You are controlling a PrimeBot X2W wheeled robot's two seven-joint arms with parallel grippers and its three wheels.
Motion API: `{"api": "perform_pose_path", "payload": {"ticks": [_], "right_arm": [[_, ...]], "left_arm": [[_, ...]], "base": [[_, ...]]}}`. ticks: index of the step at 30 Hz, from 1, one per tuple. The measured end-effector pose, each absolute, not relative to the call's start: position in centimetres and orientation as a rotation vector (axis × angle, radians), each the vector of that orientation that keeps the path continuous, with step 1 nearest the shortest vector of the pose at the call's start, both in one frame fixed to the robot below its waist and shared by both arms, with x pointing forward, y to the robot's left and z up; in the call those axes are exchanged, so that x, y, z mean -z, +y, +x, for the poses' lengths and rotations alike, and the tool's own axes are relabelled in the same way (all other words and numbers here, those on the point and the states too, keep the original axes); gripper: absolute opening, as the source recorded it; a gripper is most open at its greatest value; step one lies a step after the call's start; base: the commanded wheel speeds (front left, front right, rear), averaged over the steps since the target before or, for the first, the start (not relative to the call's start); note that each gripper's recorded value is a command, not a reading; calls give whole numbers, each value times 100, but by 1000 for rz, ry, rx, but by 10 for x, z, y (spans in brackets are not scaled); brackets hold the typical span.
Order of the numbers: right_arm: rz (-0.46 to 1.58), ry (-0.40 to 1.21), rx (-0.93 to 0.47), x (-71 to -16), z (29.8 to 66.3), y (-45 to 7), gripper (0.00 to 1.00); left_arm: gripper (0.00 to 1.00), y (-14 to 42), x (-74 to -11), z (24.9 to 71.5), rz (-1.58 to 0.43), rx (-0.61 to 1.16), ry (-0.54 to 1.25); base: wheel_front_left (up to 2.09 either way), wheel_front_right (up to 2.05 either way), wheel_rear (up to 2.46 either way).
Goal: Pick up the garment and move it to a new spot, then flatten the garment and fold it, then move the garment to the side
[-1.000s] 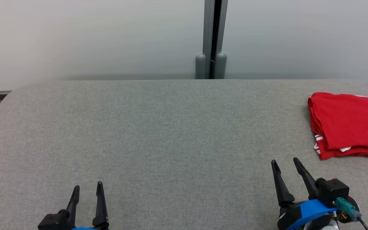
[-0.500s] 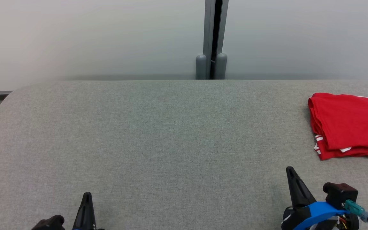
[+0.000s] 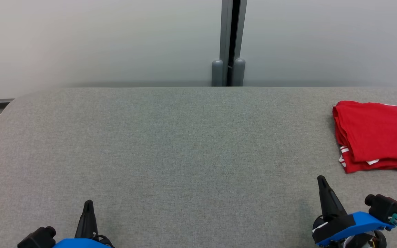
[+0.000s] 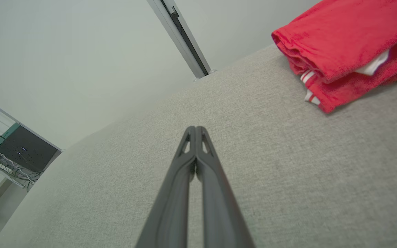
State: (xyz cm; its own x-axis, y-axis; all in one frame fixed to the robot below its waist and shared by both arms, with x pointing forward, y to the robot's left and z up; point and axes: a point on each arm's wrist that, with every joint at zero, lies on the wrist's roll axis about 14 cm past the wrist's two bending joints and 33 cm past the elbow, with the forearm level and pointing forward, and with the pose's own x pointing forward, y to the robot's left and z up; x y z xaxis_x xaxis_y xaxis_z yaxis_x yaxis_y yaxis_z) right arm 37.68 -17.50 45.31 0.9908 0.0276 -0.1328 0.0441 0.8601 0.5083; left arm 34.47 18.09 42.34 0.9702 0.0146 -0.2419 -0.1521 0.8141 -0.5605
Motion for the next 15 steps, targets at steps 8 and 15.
{"api": "perform_pose_path", "payload": {"ticks": [8,15], "right_arm": [[656,132,34,-457,378,-180,0],[756,126,51,-459,379,-183,0]], "left_arm": [[0,183,-429,350,-727,-104,223],[0,186,-433,353,-820,-119,213]], "base": [[0,0,0],[0,0,0]]}}
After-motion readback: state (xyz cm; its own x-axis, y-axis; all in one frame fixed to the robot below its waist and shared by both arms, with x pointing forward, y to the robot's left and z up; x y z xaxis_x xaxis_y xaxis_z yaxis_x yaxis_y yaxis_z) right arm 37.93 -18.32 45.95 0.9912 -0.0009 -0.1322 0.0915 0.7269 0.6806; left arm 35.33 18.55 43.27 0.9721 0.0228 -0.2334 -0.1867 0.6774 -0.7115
